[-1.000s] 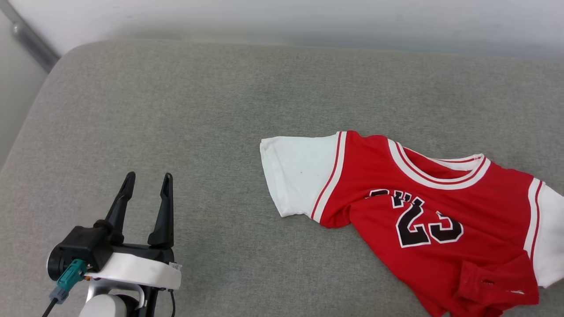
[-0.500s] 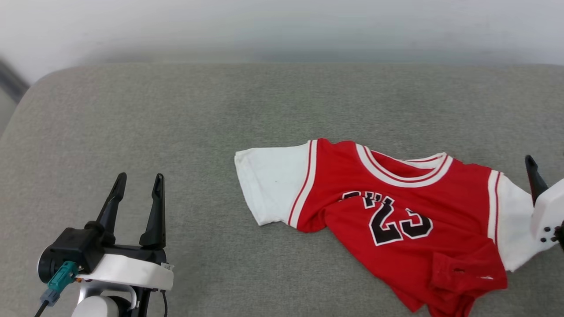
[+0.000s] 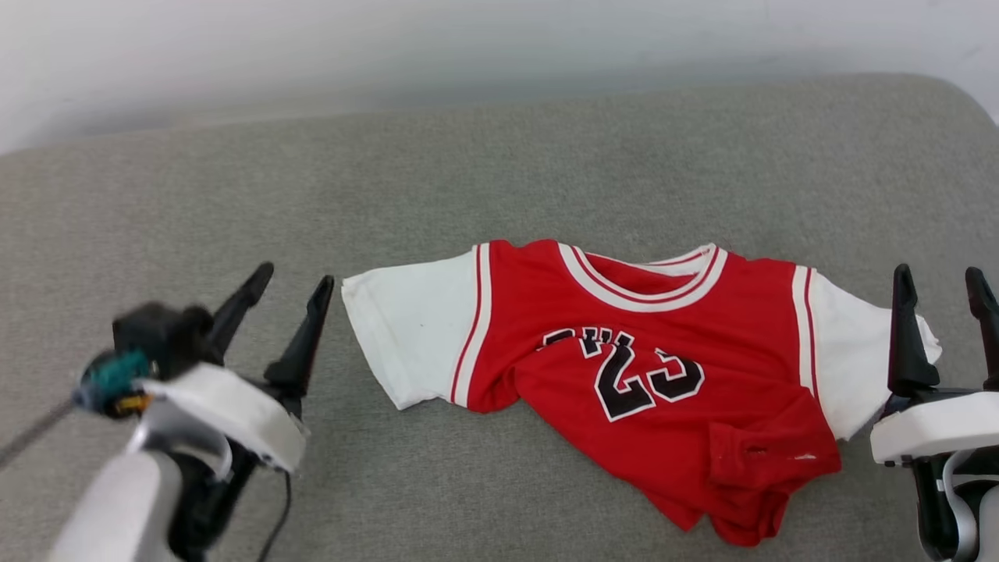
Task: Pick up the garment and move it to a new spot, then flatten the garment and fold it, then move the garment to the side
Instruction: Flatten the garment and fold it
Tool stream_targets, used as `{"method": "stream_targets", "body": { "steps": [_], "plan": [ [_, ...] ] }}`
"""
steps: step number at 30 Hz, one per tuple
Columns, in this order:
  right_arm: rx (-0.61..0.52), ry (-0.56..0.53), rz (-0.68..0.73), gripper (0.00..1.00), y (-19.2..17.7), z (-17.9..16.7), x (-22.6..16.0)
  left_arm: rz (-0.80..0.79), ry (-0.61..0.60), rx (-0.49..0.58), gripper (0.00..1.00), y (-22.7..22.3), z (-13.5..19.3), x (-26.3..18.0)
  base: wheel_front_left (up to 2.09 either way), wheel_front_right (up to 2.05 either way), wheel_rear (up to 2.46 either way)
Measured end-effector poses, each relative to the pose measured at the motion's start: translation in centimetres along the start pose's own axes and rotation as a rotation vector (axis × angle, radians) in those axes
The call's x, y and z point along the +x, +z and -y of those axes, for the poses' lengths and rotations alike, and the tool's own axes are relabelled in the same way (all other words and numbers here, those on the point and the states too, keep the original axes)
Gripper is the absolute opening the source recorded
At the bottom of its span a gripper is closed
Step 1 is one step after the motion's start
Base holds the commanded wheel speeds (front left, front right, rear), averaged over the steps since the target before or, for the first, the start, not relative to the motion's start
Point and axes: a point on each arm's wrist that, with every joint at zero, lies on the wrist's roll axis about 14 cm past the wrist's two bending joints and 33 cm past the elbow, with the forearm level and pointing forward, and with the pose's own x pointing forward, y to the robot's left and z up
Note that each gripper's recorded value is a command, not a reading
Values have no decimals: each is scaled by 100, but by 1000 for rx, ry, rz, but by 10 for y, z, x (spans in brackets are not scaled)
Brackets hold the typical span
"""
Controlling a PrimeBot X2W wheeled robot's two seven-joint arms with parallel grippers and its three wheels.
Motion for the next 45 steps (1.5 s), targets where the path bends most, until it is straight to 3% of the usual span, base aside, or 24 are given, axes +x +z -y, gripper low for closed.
{"method": "stream_targets", "body": {
  "steps": [4,12,20,27,34,35,36,37,43,44,45],
  "plan": [
    [-10,-32,3,100,-5,8,-3,-176,-79,4,100,-3,-3,31,0,0,0],
    [-38,-77,-23,100,-19,22,-4,-660,-172,4,100,-49,-8,68,0,0,0],
    [-55,-125,-78,100,-42,39,-12,-964,-172,165,100,-103,-21,75,0,0,0],
    [-56,-132,-100,100,-52,41,-15,-1065,-145,203,100,-136,-34,70,0,0,0],
    [-69,-128,-117,100,-57,40,-13,-1101,-153,154,100,-152,-33,67,0,0,0],
    [-72,-129,-119,100,-57,41,-13,-1108,-158,149,87,-154,-31,66,0,0,0],
    [-73,-128,-121,100,-58,40,-12,-1110,-161,147,25,-155,-31,66,0,0,0],
    [-74,-125,-123,100,-59,39,-12,-1112,-166,145,0,-156,-30,66,0,0,0],
    [-85,-103,-131,100,-60,33,-9,-1031,-153,114,0,-150,-31,69,0,0,0],
    [-108,-74,-169,100,-58,24,-9,-911,-112,166,0,-131,-46,62,0,0,0],
    [-113,-64,-181,100,-57,21,-8,-888,-103,180,0,-126,-49,59,0,0,0]
  ]
}}
